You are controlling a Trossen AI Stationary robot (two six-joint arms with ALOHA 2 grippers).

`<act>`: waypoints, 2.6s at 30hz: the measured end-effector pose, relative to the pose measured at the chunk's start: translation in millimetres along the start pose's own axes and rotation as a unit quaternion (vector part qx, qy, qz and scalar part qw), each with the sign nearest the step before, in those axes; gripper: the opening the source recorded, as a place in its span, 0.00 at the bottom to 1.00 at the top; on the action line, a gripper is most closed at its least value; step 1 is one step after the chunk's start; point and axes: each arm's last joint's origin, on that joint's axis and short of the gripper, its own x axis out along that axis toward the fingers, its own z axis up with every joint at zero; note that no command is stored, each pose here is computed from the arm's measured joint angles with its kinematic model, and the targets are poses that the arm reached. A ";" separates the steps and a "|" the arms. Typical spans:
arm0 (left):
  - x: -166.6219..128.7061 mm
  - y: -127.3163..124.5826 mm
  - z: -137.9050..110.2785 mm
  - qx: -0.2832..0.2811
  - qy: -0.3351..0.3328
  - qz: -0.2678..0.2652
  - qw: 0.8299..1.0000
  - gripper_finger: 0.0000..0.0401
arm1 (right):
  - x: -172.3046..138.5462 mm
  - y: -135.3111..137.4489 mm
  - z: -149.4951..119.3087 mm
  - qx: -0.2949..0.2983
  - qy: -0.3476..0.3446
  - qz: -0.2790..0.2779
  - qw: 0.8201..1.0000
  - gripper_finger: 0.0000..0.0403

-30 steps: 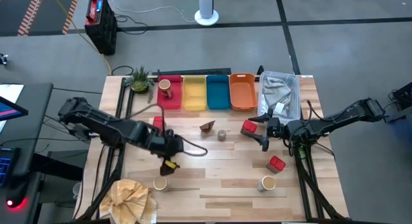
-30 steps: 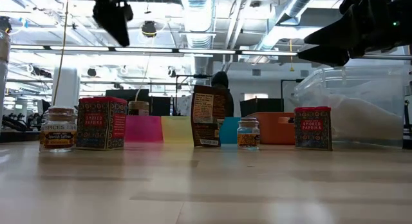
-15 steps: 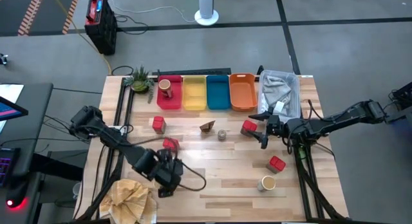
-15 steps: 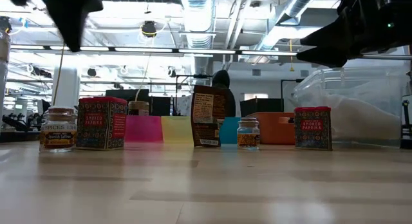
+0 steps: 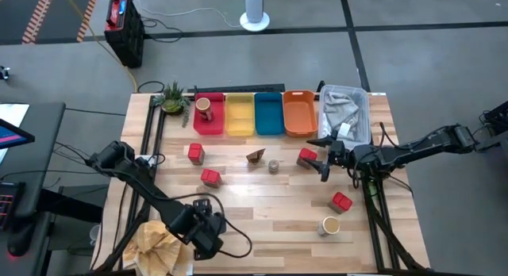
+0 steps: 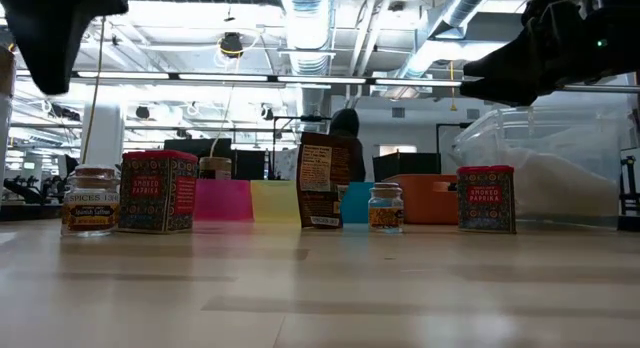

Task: Sort spices by type
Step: Put the gold spice bottle into the red bin

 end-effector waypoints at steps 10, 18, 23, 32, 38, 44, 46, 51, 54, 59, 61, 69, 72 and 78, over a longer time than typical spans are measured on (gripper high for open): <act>7.8 11.3 0.0 -0.004 0.080 0.000 0.997 0.93 | -0.5 1.2 0.3 0.004 -0.002 0.003 1.000 0.88; 8.6 17.3 3.9 -0.003 0.078 0.009 0.997 0.93 | -3.2 7.0 0.1 0.005 -0.001 0.022 1.000 0.88; 9.0 19.9 5.7 -0.011 0.080 0.010 0.997 0.93 | -3.9 8.6 0.0 0.005 -0.001 0.029 1.000 0.88; 9.6 26.2 9.2 -0.024 0.083 0.019 0.996 0.93 | -3.9 8.6 0.1 0.003 -0.001 0.031 1.000 0.88; 9.0 23.8 5.9 0.077 0.086 0.017 0.993 0.93 | -3.9 8.6 -0.2 0.002 0.000 0.031 1.000 0.88; 7.6 15.0 -1.7 0.174 0.086 0.009 0.981 0.93 | -3.8 8.5 -1.0 -0.004 0.006 0.031 1.000 0.88; 7.2 12.3 -4.1 0.199 0.085 0.007 0.976 0.93 | -3.8 8.4 -1.1 -0.005 0.006 0.030 1.000 0.88; 5.6 8.5 -4.3 0.206 0.083 -0.008 0.975 0.92 | -2.8 6.3 -0.9 -0.004 0.006 0.023 1.000 0.88; 0.9 6.1 -3.2 0.187 0.078 -0.013 0.979 0.92 | -2.8 6.4 -1.0 -0.004 0.007 0.023 1.000 0.88; -2.7 1.8 -14.6 0.200 0.099 0.006 0.975 0.92 | -3.0 6.8 -1.3 -0.003 0.008 0.024 1.000 0.88; -2.8 -1.0 -19.9 0.218 0.105 0.009 0.970 0.92 | -3.0 6.8 -1.2 -0.002 0.008 0.024 1.000 0.88; -5.8 -7.1 -32.7 0.363 0.099 0.049 0.925 0.92 | -2.9 6.6 -1.2 -0.003 0.008 0.024 1.000 0.88; -6.9 -6.7 -36.4 0.398 0.111 0.056 0.909 0.92 | -3.0 6.7 -1.2 -0.003 0.008 0.024 1.000 0.88; -6.9 -10.2 -37.7 0.444 0.104 0.047 0.888 0.92 | -3.0 6.8 -1.3 -0.003 0.008 0.024 1.000 0.88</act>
